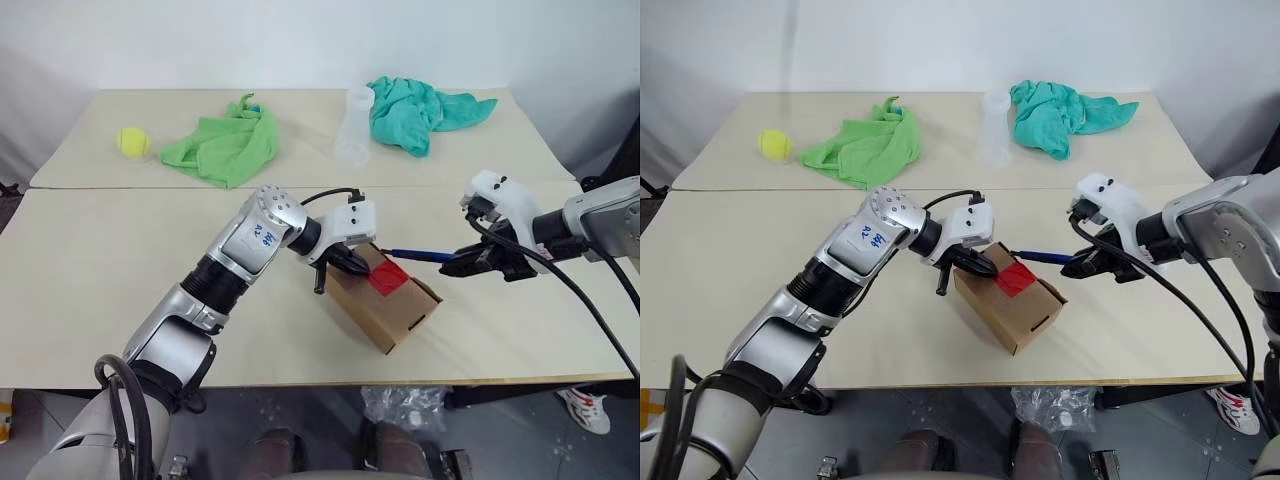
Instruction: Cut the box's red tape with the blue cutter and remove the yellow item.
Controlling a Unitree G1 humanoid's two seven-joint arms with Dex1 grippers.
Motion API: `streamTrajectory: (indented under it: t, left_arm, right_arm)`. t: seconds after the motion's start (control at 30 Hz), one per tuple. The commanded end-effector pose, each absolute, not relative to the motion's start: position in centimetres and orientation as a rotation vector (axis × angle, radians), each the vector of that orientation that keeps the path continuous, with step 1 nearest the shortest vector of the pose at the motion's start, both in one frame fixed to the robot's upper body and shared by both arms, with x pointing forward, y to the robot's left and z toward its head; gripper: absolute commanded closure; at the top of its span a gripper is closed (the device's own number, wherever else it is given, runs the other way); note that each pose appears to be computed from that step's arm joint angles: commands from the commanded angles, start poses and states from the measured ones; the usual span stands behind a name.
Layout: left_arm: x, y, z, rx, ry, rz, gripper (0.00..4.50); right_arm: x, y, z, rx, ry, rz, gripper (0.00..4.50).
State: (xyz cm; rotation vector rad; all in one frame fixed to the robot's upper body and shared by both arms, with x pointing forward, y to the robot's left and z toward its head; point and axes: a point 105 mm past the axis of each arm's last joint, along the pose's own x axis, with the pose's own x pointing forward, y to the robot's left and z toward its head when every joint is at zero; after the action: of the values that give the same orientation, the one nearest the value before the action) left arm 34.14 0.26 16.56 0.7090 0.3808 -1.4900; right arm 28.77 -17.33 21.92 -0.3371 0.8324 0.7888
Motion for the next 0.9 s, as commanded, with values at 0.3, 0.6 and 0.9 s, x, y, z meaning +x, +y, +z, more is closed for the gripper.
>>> streamTrajectory:
  t: [0.3,0.6,0.9]
  left_arm:
    - [34.8,2.0,12.4,0.722,0.559,-1.399,4.5]
    - [34.6,2.6,12.3,0.727,0.578,-1.403,4.5]
    - [34.3,3.1,12.1,0.723,0.599,-1.396,4.5]
  right_arm:
    - [27.9,-16.9,21.7,-0.36,0.842,0.821,4.34]
    - [27.4,-17.3,21.4,-0.361,0.864,0.82,4.34]
    - [27.0,-16.8,21.5,-0.351,0.886,0.853,4.34]
